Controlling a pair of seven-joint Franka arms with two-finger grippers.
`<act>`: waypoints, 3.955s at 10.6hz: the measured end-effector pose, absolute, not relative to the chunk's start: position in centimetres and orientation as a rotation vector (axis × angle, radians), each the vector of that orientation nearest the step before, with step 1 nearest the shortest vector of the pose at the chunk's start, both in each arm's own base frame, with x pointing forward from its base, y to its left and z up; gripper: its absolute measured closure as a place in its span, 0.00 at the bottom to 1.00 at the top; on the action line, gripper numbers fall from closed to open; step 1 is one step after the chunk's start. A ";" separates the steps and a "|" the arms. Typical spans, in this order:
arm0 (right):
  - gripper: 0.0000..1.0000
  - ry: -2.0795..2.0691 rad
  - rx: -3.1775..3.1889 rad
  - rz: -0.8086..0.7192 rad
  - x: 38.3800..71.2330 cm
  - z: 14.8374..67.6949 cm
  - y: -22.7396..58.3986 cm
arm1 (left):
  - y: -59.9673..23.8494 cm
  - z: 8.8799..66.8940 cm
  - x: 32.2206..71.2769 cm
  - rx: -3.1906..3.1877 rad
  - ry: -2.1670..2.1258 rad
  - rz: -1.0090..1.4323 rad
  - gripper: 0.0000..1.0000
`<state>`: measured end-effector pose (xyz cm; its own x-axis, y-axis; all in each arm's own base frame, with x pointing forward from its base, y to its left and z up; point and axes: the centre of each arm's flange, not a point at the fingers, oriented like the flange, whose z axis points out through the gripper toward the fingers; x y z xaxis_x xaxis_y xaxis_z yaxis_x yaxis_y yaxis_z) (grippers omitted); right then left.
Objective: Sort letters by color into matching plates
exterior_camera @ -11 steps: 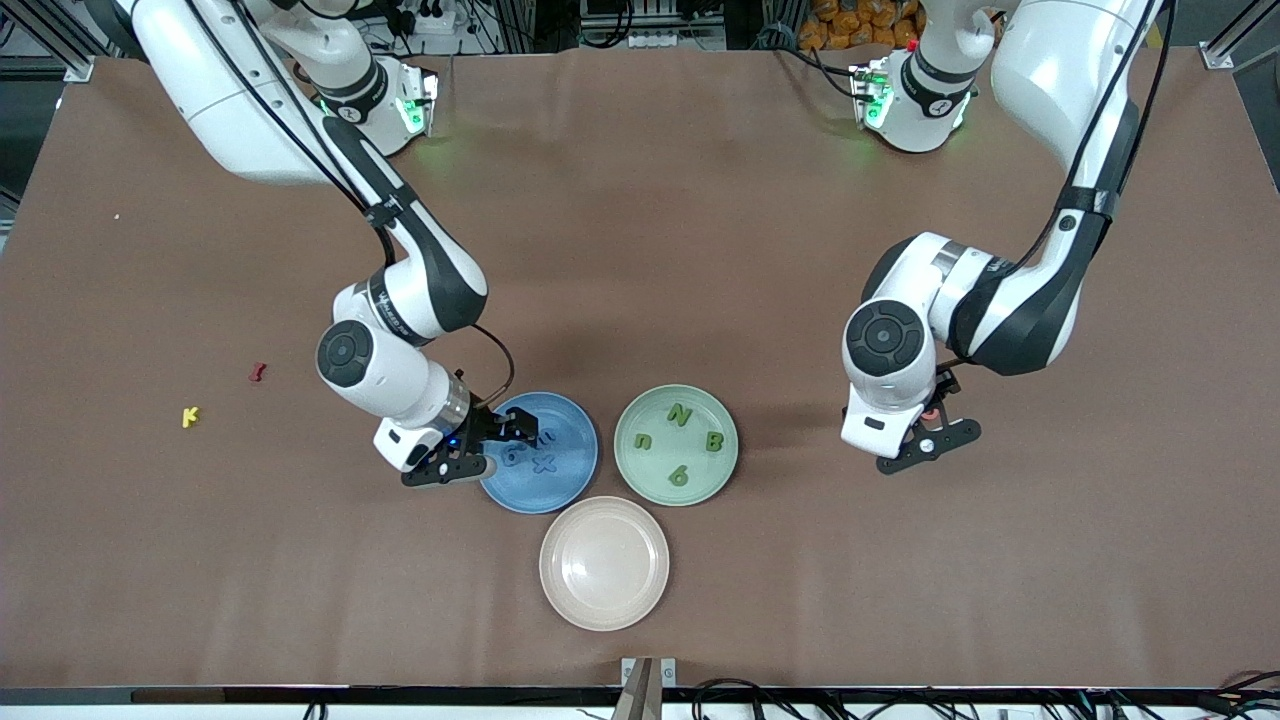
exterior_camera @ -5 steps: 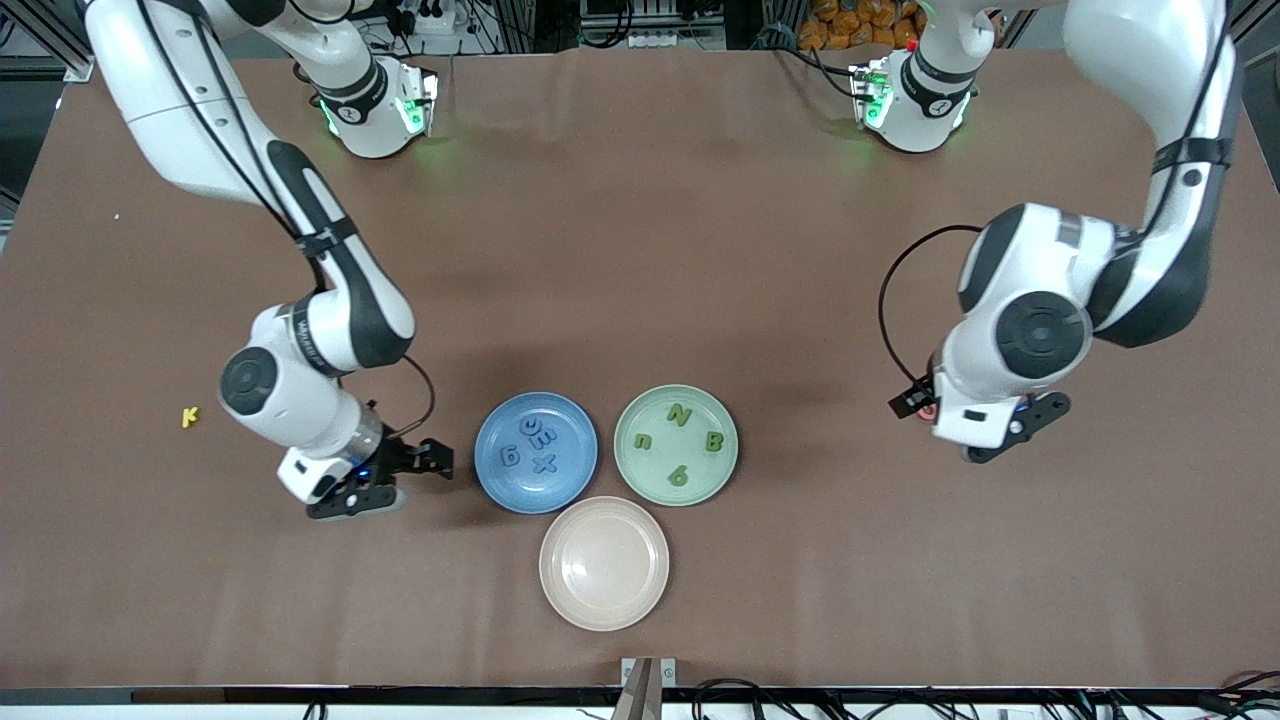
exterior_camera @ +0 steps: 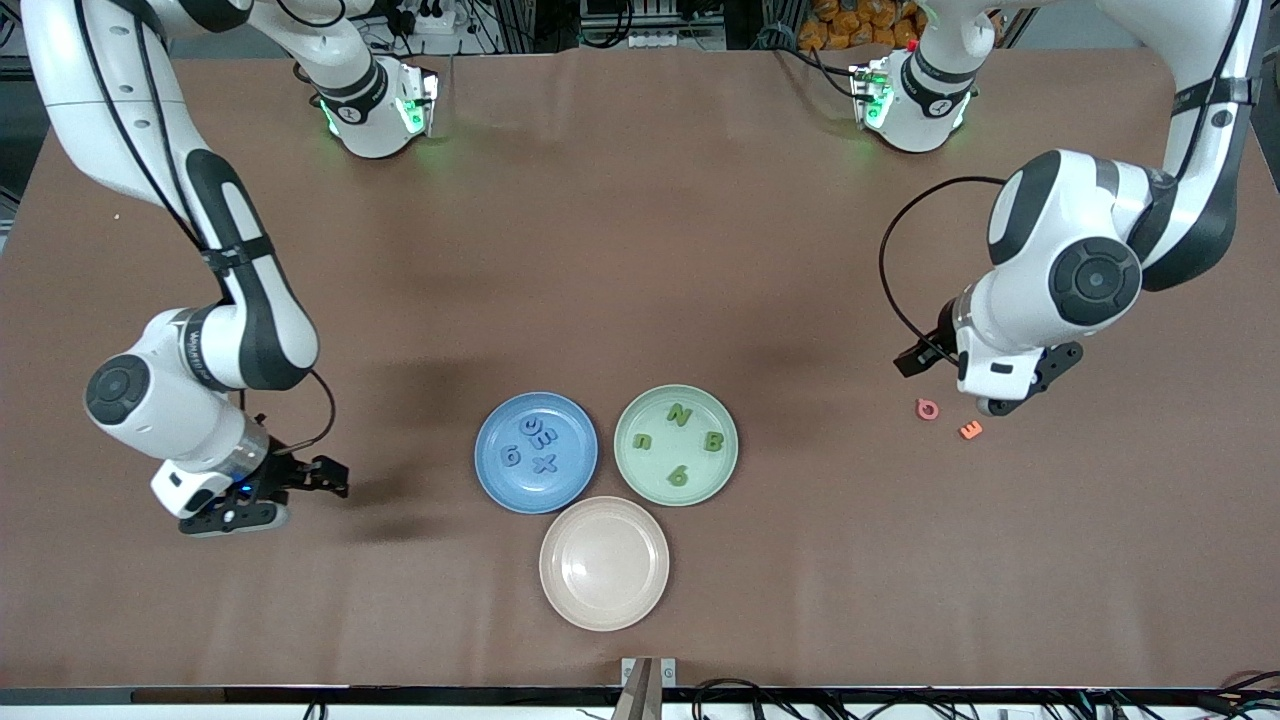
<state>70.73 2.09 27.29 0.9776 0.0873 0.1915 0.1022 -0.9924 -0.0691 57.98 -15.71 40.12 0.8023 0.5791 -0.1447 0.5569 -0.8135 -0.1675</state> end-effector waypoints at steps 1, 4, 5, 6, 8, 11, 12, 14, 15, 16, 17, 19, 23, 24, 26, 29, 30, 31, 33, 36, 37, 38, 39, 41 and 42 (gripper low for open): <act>0.00 -0.116 -3.062 -0.293 70.8 27.3 0.3 | -15.6 40.5 56.9 -2.864 -0.908 0.277 0.00; 0.00 -0.094 -3.097 -0.294 70.6 29.1 -3.7 | -15.6 42.3 55.5 -2.870 -0.908 0.227 0.00; 0.00 -0.098 -3.107 -0.263 70.2 30.6 -4.8 | -15.7 42.7 55.6 -2.881 -0.906 0.207 0.00; 0.00 -0.111 -3.113 -0.234 69.8 32.6 -5.9 | -15.9 43.2 55.9 -2.905 -0.872 0.189 0.00; 0.00 -0.112 -3.112 -0.179 68.5 37.0 -7.6 | -16.0 44.4 56.4 -2.968 -0.723 0.162 0.00; 0.00 -0.090 -3.101 -0.052 65.9 44.2 -8.6 | -15.8 45.8 56.9 -3.031 -0.528 0.131 0.00; 0.00 -0.092 -3.091 0.010 65.0 47.0 -8.6 | -15.8 46.4 57.2 -3.041 -0.510 0.115 0.00; 0.00 -0.081 -3.075 0.108 62.5 52.7 -9.1 | -15.8 47.0 57.3 -3.049 -0.499 0.099 0.00; 0.00 -0.060 -3.069 0.142 60.8 55.9 -9.9 | -15.8 46.9 57.4 -3.049 -0.497 0.099 0.00; 0.00 -0.052 -3.064 0.162 59.9 57.3 -10.1 | -15.8 46.9 57.4 -3.049 -0.496 0.100 0.00; 0.00 -0.047 -3.060 0.177 59.0 58.7 -10.3 | -15.8 46.9 57.4 -3.049 -0.496 0.100 0.00; 0.00 -0.024 -3.057 0.179 57.4 61.5 -10.5 | -15.8 46.8 57.4 -3.049 -0.495 0.103 0.00; 0.00 0.056 -3.066 0.121 55.3 66.8 -8.7 | -15.9 46.8 57.4 -3.049 -0.494 0.105 0.00; 0.00 0.060 -3.068 0.105 55.2 67.2 -8.2 | -15.9 46.8 57.4 -3.049 -0.494 0.105 0.00; 0.00 0.060 -3.071 0.087 55.7 66.8 -7.9 | -15.9 46.8 57.4 -3.049 -0.492 0.105 0.00; 0.00 0.048 -3.074 0.072 56.7 65.1 -7.3 | -15.4 47.2 57.8 -3.048 -0.497 0.079 0.00; 0.00 0.043 -3.074 0.074 56.8 64.9 -7.1 | -14.6 47.5 58.2 -3.048 -0.514 0.069 0.00; 0.00 0.039 -3.075 0.068 56.9 64.8 -7.0 | -13.9 47.8 58.6 -3.048 -0.529 0.059 0.00; 0.00 0.030 -3.075 0.064 57.1 64.6 -6.6 | -14.0 48.7 58.8 -3.057 -0.529 0.032 0.00; 0.00 0.026 -3.076 0.056 57.1 64.7 -6.4 | -15.6 48.9 58.5 -3.046 -0.501 0.011 0.00; 0.00 0.026 -3.076 0.054 57.1 64.8 -6.4 | -15.6 49.0 58.6 -3.045 -0.504 0.007 0.00; 0.00 0.025 -3.076 0.050 57.0 64.9 -6.4 | -15.4 49.3 58.7 -3.047 -0.509 -0.004 0.00; 0.00 0.025 -3.076 0.045 56.9 65.1 -6.4 | -15.2 49.8 58.9 -3.050 -0.516 -0.016 0.00; 0.00 0.023 -3.076 0.044 56.9 65.2 -6.3 | -14.9 50.4 59.2 -3.053 -0.529 -0.033 0.00; 0.00 0.022 -3.076 0.044 56.9 65.2 -6.3 | -14.6 50.6 59.3 -3.052 -0.537 -0.039 0.00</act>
<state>56.88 -6.29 65.16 0.9995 -0.0135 -0.0287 -0.0154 -0.9978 -0.0646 59.28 -14.59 50.55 0.9396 0.3408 0.0320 0.3419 -0.9390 -0.0372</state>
